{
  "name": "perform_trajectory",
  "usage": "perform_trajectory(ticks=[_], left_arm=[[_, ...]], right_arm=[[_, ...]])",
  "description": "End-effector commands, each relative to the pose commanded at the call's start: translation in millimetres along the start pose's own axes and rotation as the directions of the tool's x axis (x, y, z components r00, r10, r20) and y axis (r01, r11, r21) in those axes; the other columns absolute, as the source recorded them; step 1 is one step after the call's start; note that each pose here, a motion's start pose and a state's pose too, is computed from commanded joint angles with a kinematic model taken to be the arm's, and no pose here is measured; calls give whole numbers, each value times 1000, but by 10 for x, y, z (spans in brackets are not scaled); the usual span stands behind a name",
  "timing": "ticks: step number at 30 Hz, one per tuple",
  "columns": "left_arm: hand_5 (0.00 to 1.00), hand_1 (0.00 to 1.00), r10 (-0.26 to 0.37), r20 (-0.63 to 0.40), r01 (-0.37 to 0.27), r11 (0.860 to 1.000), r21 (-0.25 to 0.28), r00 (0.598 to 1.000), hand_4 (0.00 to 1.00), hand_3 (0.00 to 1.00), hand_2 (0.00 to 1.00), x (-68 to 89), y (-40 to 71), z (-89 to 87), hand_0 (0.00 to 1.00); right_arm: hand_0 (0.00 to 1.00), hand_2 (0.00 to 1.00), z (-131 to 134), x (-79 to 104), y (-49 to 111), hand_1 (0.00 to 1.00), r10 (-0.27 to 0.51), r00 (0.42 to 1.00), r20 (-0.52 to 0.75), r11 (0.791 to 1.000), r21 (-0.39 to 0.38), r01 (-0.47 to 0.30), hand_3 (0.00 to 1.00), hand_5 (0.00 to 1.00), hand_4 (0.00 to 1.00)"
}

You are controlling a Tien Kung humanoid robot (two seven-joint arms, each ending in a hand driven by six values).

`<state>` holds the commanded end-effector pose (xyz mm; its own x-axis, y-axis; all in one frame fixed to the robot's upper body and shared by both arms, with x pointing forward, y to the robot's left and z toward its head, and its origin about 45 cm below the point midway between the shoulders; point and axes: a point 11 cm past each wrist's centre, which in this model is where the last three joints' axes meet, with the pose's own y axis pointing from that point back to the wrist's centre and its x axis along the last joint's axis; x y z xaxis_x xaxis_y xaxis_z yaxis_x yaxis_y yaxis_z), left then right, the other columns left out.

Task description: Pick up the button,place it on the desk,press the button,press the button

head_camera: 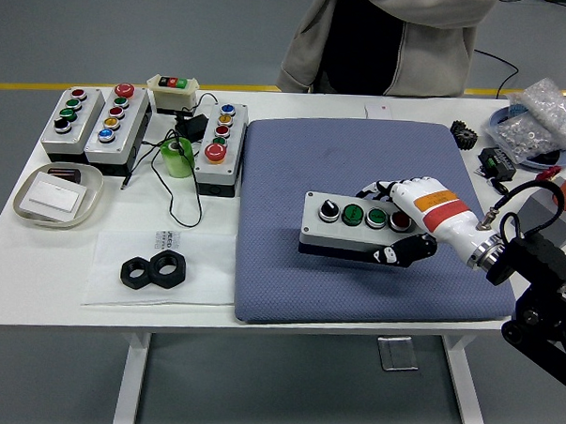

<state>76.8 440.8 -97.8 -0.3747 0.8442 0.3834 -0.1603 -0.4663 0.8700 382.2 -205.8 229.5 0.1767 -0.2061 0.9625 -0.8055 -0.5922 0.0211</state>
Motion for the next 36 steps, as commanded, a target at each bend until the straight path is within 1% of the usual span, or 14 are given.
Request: perform_trajectory(ticks=[5,6,11,16,17,23,24,28,29,35,36], left_arm=[[998,827,0,2,0,1000,1,1000,624,821,850,-2,0,-4,717],[998,827,0,2,0,1000,2,1000,623,820,850,0,0,-8,717],[998,827,1,5,-1,1000,5,1000,623,820,850,5,1,-24,717],[998,827,2,9,-2,1000,7,1000,622,821,851,7,1,-36,718],[998,827,2,9,-2,1000,8,1000,622,821,851,8,1,-37,721],[998,827,2,10,-2,1000,9,1000,622,821,851,8,1,-43,721],[998,827,2,10,-2,1000,9,1000,622,821,851,8,1,-45,726],[998,827,2,10,-2,1000,9,1000,622,821,851,8,1,-47,726],[998,827,2,9,-2,1000,9,1000,622,821,851,8,1,-47,728],[998,827,1,6,-1,1000,6,1000,622,821,851,6,1,-36,728],[998,827,1,6,-1,1000,6,1000,622,820,851,4,1,-32,723]], right_arm=[[399,453,24,-31,-22,397,-34,999,-38,998,45,35,662,157,814],[411,460,47,-50,-23,406,-48,998,-45,998,45,50,676,143,820],[411,460,71,-110,-25,406,-79,995,-60,996,47,82,676,143,820],[413,464,82,-155,-28,408,-98,993,-67,994,39,100,680,146,828],[418,472,89,-164,-25,414,-104,992,-69,994,36,106,698,146,834],[418,472,118,-187,-12,414,-124,989,-83,992,23,126,698,146,834],[457,532,119,-188,-12,451,-125,989,-84,992,22,127,770,153,856],[457,532,119,-181,-16,451,-129,987,-93,991,20,132,770,153,856],[502,593,120,-180,-17,492,-133,987,-95,991,18,135,833,164,880],[502,593,139,-180,-20,492,-152,983,-105,988,4,154,833,164,880],[625,761,146,-177,-20,631,-154,982,-107,988,1,155,929,182,923]])
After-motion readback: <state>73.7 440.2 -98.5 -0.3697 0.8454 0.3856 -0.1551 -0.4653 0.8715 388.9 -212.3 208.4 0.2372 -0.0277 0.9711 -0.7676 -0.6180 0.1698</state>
